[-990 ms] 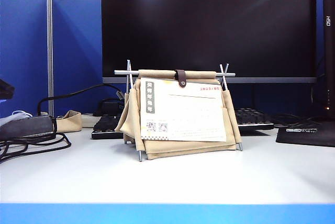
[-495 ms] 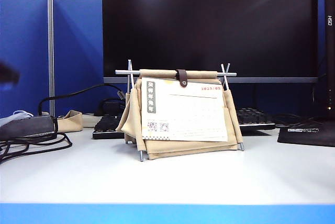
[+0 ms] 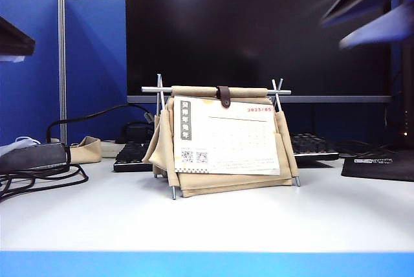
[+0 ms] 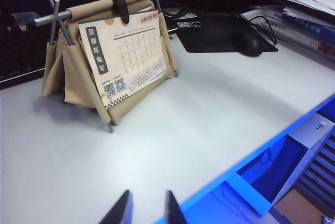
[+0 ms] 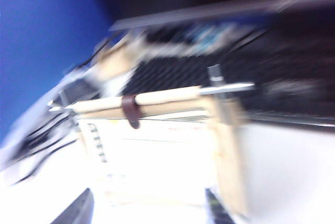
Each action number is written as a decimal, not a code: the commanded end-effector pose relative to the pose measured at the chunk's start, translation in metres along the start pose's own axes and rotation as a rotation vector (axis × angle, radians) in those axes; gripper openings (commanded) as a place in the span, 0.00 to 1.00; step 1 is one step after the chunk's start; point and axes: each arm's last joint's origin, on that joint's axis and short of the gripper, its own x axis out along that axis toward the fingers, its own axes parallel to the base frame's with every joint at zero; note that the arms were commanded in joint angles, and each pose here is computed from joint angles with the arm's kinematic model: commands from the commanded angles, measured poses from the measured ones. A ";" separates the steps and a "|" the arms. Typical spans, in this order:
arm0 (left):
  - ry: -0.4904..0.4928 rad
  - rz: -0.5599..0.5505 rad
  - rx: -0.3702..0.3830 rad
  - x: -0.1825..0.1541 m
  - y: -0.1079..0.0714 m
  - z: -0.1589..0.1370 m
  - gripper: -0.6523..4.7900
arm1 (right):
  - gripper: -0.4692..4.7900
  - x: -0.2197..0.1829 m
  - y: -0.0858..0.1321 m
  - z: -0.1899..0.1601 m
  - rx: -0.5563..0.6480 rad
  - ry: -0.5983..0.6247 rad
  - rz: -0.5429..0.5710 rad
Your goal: Turn one page of the calendar.
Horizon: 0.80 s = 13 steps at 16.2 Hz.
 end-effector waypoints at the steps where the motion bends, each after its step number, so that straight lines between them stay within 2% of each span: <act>1: -0.003 -0.022 0.001 0.000 -0.001 0.002 0.29 | 0.60 0.055 -0.037 0.014 0.039 0.084 0.138; 4: 0.001 -0.023 0.003 0.000 -0.001 0.002 0.48 | 0.61 0.097 -0.066 0.004 0.127 0.198 0.262; 5: 0.000 -0.023 0.002 0.000 -0.001 0.002 0.48 | 0.61 0.106 -0.073 -0.004 0.158 0.231 0.294; 7: 0.000 -0.020 0.000 0.000 -0.001 0.002 0.48 | 0.62 0.117 -0.091 -0.030 0.242 0.309 0.278; 10: 0.000 -0.019 -0.001 0.000 -0.001 0.002 0.48 | 0.68 0.124 -0.101 -0.052 0.322 0.384 0.280; 13: 0.000 -0.020 -0.001 0.000 -0.001 0.002 0.48 | 0.68 0.126 -0.104 -0.064 0.385 0.435 0.301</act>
